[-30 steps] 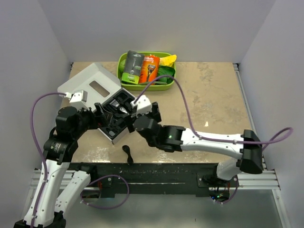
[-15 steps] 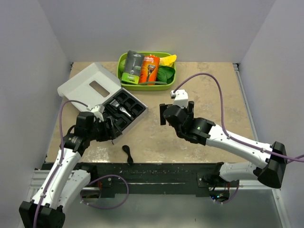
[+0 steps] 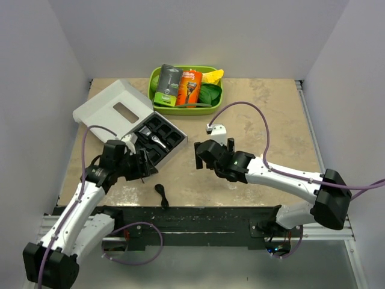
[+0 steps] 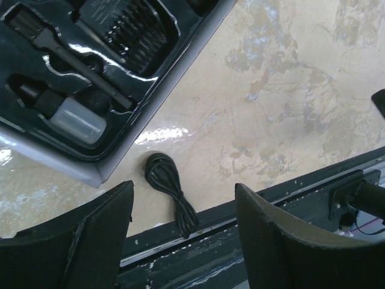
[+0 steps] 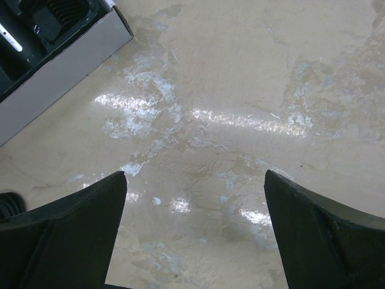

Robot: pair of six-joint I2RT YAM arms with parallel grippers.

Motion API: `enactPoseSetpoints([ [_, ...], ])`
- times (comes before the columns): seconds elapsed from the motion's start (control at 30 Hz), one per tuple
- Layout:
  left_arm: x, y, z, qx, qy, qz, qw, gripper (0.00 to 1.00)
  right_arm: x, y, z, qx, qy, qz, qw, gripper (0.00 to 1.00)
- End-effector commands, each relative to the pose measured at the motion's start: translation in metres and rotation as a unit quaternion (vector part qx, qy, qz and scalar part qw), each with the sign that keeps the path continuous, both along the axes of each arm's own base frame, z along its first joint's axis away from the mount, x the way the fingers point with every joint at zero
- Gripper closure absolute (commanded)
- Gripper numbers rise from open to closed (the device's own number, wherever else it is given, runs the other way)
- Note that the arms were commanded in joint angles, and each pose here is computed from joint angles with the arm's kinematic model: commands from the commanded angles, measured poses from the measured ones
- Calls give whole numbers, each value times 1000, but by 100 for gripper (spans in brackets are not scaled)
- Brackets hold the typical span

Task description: Sort the hair-cutting tools

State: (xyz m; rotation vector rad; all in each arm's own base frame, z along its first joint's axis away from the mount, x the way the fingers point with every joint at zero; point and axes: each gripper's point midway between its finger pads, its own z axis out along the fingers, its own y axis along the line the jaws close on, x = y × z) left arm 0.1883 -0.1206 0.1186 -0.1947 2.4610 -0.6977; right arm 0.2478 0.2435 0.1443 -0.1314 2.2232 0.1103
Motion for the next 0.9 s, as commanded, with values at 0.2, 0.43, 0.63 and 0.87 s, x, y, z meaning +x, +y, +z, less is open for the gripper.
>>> enactPoseSetpoints([
  [0.2,66,-41,56,27,-63,-22,997,26,2,22,2,40,-5,1,999,2],
  [0.43,36,-77,-2,110,-9,-57,992,26,3,10,-4,19,-9,-24,999,1],
  [0.63,-8,-73,-19,144,14,-26,989,26,2,6,-9,23,-11,-30,999,2],
  [0.87,-39,-70,-38,144,50,-3,988,31,2,14,-18,26,0,-22,999,2],
])
